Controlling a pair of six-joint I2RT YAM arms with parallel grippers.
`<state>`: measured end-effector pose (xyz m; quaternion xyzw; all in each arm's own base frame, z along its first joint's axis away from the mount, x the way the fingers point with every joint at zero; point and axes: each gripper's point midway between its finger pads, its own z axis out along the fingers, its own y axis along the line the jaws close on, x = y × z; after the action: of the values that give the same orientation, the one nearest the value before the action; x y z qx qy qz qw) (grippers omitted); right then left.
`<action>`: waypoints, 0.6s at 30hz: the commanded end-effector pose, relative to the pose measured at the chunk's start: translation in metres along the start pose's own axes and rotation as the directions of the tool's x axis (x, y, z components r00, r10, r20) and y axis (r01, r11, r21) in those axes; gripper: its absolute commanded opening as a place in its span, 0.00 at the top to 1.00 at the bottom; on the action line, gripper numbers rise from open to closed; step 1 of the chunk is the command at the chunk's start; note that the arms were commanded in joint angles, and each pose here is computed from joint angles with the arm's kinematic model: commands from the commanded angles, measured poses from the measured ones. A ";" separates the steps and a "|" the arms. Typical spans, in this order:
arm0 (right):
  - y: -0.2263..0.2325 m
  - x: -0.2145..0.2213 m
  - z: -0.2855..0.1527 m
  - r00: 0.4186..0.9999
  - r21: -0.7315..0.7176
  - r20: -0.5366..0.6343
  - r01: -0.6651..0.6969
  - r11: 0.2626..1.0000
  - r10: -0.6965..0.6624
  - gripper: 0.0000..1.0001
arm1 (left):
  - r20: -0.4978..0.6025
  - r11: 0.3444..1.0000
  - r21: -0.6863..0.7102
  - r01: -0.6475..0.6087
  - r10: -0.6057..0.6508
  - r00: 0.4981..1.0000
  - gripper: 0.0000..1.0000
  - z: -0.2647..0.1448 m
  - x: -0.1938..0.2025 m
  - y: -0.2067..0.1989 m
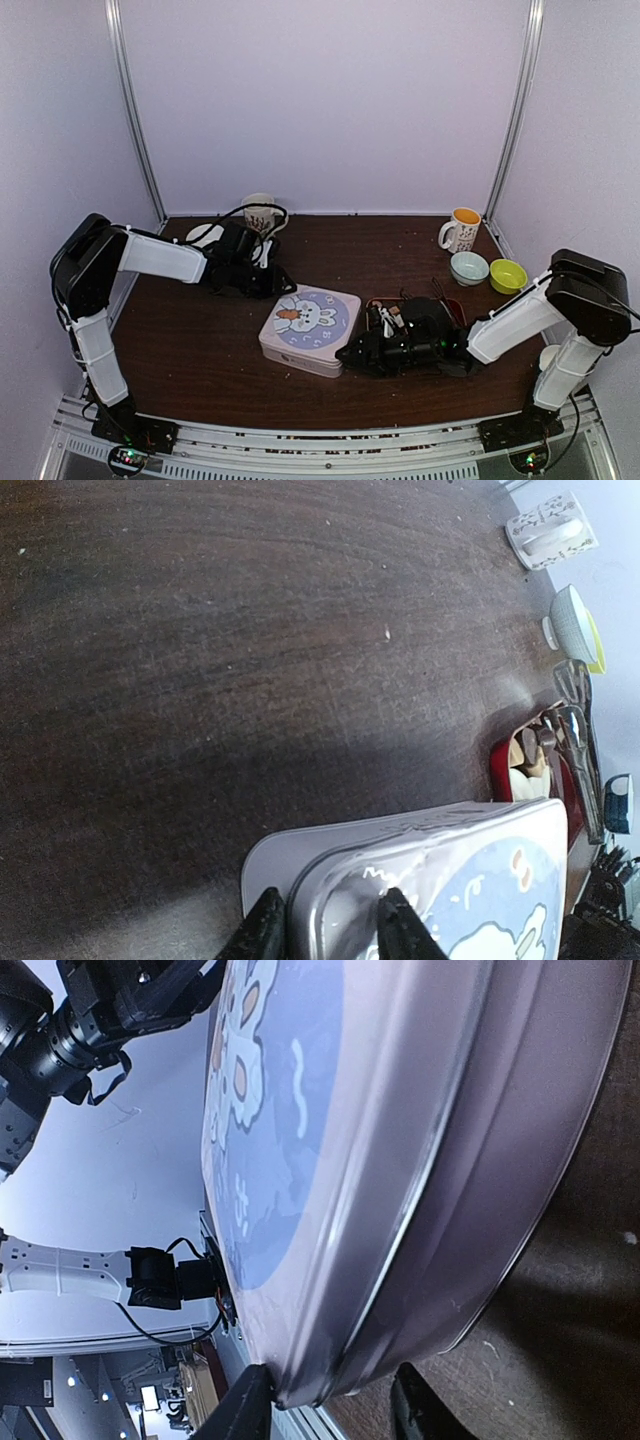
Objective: Pack the chocolate
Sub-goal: Press the box lid onto the packing box.
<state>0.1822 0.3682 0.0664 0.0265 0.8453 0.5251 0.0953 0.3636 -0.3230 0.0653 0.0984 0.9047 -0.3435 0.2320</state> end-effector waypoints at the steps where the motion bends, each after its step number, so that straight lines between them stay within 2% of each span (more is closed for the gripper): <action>1: -0.049 0.018 0.004 0.999 0.200 -0.047 -0.014 0.980 0.024 0.58 | -0.145 1.000 0.000 0.017 -0.017 0.989 0.67 0.007 0.048 -0.003; 13: -0.025 0.014 0.007 1.000 0.105 -0.011 -0.014 0.994 0.016 0.47 | -0.135 1.000 0.001 0.014 -0.014 0.991 0.67 0.004 0.047 -0.004; 18: -0.012 0.007 0.005 1.000 0.054 0.028 -0.016 0.998 0.014 0.38 | -0.136 1.000 -0.002 0.015 -0.015 0.991 0.67 0.004 0.048 -0.003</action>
<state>0.1759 0.3743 0.0623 0.0265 0.8502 0.5174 0.0935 0.3607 -0.3236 0.0650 0.0988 0.9039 -0.3455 0.2320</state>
